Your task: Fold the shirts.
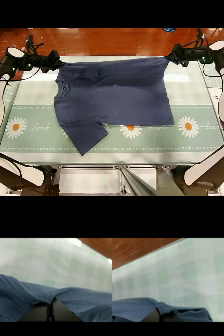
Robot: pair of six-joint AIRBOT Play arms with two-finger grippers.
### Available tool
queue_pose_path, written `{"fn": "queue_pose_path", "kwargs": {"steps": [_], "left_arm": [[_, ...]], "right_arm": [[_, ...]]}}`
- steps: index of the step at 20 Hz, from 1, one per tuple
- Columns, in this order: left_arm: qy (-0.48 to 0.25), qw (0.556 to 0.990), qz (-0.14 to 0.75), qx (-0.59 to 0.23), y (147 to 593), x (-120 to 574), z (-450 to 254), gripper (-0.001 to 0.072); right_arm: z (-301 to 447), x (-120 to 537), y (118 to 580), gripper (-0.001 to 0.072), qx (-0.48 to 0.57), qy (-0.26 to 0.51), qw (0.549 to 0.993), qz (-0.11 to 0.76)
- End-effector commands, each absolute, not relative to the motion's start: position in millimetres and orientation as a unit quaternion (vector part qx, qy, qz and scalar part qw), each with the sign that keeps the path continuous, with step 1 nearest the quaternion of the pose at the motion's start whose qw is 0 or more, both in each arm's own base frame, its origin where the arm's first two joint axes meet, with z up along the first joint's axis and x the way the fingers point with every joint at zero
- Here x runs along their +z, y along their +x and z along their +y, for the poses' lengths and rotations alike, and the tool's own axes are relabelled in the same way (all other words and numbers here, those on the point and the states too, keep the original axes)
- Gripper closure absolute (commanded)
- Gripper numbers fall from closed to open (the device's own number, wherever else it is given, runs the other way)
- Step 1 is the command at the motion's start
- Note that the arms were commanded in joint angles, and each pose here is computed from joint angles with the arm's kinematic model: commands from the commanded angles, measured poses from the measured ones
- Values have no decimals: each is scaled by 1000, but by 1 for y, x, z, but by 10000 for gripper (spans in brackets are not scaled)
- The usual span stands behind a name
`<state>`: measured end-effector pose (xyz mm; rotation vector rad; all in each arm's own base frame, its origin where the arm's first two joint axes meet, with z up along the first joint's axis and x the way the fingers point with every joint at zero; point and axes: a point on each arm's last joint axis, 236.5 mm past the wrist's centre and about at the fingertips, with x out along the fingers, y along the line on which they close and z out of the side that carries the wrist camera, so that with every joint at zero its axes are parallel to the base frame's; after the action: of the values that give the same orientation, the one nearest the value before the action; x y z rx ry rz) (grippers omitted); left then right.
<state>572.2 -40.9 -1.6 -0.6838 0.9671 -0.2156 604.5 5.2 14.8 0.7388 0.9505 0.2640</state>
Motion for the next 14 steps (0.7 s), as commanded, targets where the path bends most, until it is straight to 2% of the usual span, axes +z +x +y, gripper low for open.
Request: {"fn": "queue_pose_path", "kwargs": {"steps": [1,3,6,14], "left_arm": [[-293,784,521,-166,533,-3,-58,686],[-255,756,571,-193,501,-11,-64,686],[-214,723,632,-181,468,-42,-64,686],[-221,690,667,-173,444,-70,-64,685]], "right_arm": [[-3,10,588,688,133,357,792,478],[-10,1,561,688,146,345,767,522],[-21,-32,526,688,122,286,740,596],[-9,-67,501,688,114,260,711,644]]}}
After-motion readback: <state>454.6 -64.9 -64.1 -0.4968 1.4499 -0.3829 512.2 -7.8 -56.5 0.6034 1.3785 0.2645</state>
